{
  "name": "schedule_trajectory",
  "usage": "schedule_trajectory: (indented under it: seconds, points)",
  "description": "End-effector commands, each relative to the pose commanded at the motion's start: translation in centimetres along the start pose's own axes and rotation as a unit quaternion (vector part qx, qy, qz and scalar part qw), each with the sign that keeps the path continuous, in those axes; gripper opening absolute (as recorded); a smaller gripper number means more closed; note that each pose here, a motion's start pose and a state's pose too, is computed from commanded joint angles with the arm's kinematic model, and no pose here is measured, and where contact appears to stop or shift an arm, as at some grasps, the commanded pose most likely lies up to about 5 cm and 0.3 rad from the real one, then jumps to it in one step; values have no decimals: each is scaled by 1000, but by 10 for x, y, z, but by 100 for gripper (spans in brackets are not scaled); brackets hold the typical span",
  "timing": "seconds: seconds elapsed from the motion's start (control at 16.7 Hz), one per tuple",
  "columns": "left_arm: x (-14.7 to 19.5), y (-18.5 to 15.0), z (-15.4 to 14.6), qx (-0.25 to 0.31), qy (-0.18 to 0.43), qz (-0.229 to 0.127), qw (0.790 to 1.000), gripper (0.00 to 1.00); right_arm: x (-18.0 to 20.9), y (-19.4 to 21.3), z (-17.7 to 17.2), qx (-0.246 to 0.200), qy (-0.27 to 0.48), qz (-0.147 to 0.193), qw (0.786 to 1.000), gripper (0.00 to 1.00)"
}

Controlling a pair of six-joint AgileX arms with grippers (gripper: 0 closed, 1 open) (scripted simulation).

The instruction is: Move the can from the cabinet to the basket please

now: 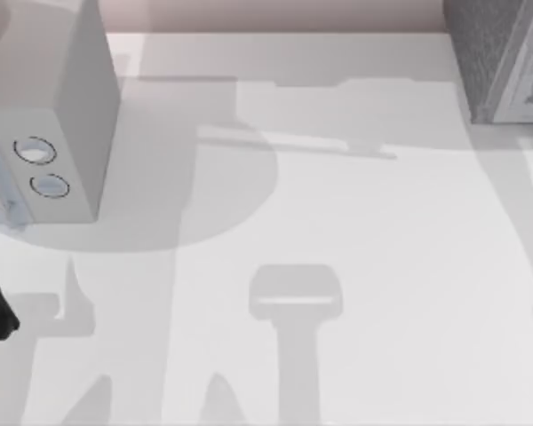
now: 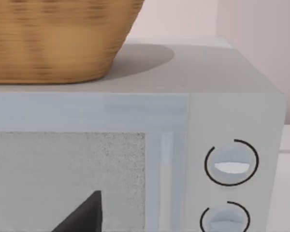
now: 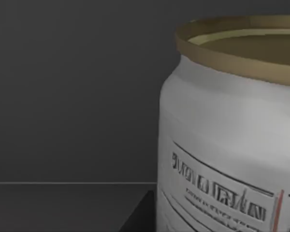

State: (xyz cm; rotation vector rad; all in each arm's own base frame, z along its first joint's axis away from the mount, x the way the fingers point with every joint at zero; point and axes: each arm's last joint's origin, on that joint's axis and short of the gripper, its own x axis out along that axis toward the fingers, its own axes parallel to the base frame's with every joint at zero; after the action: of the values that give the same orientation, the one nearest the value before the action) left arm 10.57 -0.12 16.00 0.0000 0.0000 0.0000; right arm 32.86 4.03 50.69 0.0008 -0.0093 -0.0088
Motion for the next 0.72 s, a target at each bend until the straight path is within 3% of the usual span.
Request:
schedule_trajectory:
  seconds: [0.36,0.72]
  points:
    - [0,0,0,0,0,0,1000,100,0,0,0,0,0,0,1000,2]
    - [0,0,0,0,0,0,1000,100,0,0,0,0,0,0,1000,0]
